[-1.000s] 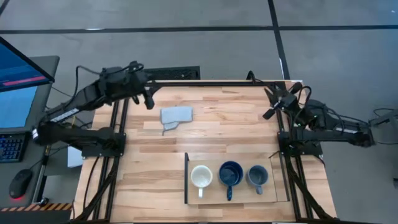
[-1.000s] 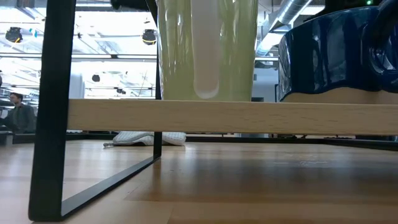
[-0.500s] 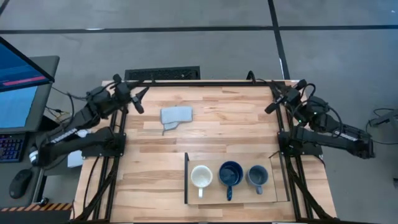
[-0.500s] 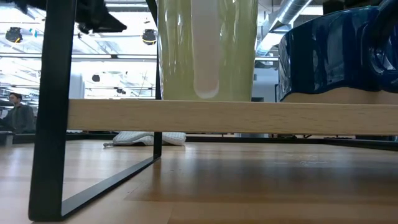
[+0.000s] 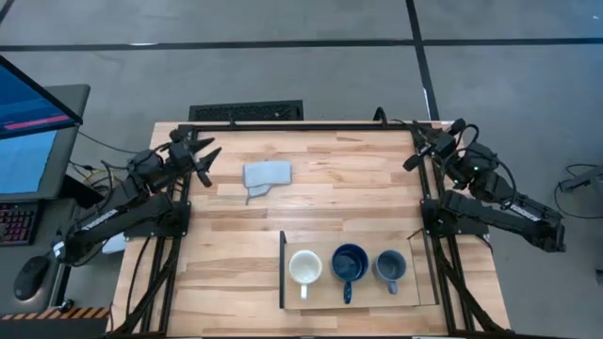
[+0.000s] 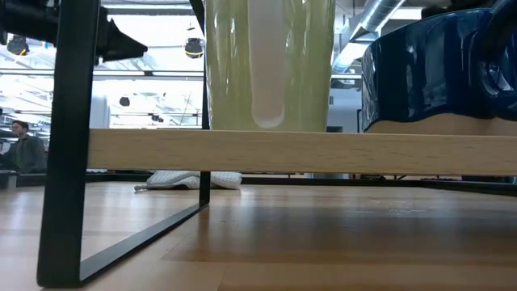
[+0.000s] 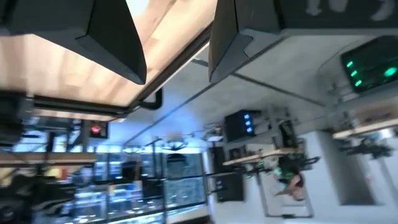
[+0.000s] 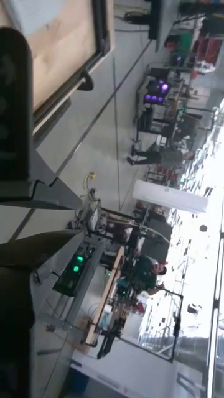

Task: Stack small to large cups/mugs on shelf
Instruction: Return to Home Position

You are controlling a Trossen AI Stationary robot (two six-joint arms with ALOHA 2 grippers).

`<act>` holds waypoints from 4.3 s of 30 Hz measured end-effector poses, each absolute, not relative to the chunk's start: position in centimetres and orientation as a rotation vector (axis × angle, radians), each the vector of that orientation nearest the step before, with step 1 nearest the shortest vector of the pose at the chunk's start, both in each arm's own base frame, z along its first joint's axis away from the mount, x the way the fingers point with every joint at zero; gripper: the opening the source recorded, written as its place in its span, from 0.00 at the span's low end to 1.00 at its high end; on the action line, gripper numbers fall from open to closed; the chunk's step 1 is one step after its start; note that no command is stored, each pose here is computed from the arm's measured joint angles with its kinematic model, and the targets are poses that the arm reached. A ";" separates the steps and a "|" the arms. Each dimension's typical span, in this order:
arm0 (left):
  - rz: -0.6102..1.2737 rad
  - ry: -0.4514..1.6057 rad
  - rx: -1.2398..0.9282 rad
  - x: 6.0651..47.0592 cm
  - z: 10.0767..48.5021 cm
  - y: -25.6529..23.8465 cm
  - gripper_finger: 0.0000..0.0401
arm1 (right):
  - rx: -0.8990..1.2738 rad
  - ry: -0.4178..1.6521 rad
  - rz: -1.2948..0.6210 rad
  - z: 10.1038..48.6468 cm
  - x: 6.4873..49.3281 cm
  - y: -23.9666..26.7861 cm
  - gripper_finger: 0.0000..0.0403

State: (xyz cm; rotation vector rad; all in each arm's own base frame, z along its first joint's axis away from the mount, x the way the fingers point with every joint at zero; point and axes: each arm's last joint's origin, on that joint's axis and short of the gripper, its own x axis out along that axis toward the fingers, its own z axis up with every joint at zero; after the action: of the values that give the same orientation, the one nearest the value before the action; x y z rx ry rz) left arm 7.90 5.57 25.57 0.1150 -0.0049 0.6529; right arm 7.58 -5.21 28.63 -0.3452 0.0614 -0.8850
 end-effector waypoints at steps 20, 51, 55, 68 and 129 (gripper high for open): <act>0.711 -0.040 0.115 8.1 24.6 5.9 0.42 | -0.320 -0.031 -0.952 24.8 6.0 -5.2 0.21; 0.698 -0.036 0.098 6.4 24.1 4.7 0.42 | -0.330 -0.094 -0.985 24.3 5.3 -5.0 0.21; 0.700 -0.081 0.093 5.6 24.1 4.2 0.42 | -0.330 -0.094 -0.985 24.3 5.3 -5.0 0.21; 0.690 -0.231 0.129 6.9 22.1 5.0 0.42 | -0.326 -0.074 -0.983 24.1 5.4 -5.0 0.21; 0.739 -0.051 0.029 7.8 17.1 5.8 0.42 | -0.274 -0.100 -0.956 18.6 7.1 -6.2 0.21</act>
State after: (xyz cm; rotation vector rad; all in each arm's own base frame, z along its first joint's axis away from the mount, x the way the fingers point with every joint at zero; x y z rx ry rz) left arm 7.79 5.81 17.13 0.0286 -0.0510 0.7388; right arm 7.13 -6.17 18.56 -0.2744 -0.1004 -0.9560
